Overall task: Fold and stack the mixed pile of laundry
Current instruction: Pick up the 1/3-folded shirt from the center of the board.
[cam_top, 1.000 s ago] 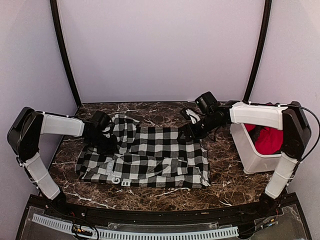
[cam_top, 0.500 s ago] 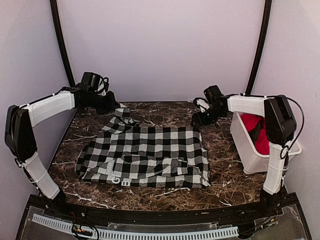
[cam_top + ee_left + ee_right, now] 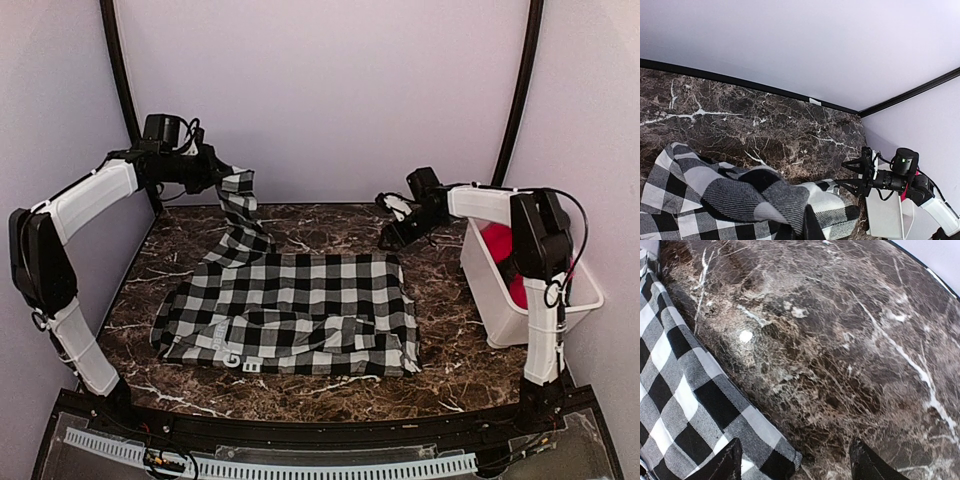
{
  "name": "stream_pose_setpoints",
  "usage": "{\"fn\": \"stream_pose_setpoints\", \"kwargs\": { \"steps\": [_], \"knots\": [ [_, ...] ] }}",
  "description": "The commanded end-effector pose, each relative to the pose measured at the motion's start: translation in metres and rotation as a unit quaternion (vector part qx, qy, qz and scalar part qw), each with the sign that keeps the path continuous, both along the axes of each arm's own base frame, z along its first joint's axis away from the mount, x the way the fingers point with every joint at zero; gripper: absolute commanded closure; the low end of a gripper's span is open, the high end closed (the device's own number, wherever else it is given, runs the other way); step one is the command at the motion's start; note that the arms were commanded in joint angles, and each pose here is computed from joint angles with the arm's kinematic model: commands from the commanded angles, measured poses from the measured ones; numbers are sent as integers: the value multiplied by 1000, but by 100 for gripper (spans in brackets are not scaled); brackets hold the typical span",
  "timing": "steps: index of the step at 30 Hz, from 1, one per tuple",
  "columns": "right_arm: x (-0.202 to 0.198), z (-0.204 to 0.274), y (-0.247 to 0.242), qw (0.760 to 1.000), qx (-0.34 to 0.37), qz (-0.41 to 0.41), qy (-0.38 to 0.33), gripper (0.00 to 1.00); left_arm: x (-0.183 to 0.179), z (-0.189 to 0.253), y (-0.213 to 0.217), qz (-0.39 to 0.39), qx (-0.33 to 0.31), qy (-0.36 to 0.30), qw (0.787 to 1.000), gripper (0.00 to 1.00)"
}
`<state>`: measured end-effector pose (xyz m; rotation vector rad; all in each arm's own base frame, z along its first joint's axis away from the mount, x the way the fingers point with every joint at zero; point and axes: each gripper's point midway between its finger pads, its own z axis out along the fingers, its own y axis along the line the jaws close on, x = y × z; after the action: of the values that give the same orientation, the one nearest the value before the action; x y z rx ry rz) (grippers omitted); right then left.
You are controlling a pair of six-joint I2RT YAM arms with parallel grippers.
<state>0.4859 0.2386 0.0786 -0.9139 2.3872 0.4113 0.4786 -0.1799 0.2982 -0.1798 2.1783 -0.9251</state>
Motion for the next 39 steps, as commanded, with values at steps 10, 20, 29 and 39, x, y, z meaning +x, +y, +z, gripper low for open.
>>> {"fn": "stream_pose_setpoints", "kwargs": {
  "steps": [10, 20, 29, 39],
  "knots": [
    [-20, -13, 27, 991, 41, 118, 52, 35, 3, 7, -2, -6, -8, -1, 1000, 100],
    [-24, -22, 25, 990, 3, 129, 62, 39, 4, 10, -1, -1, -7, -2, 1000, 100],
    [-30, -38, 21, 988, -42, 133, 62, 45, 3, 14, 0, -1, -6, -2, 1000, 100],
    [-37, -27, 33, 988, -56, 134, 44, 100, -7, 28, 1, -3, -11, -14, 1000, 100]
  ]
}}
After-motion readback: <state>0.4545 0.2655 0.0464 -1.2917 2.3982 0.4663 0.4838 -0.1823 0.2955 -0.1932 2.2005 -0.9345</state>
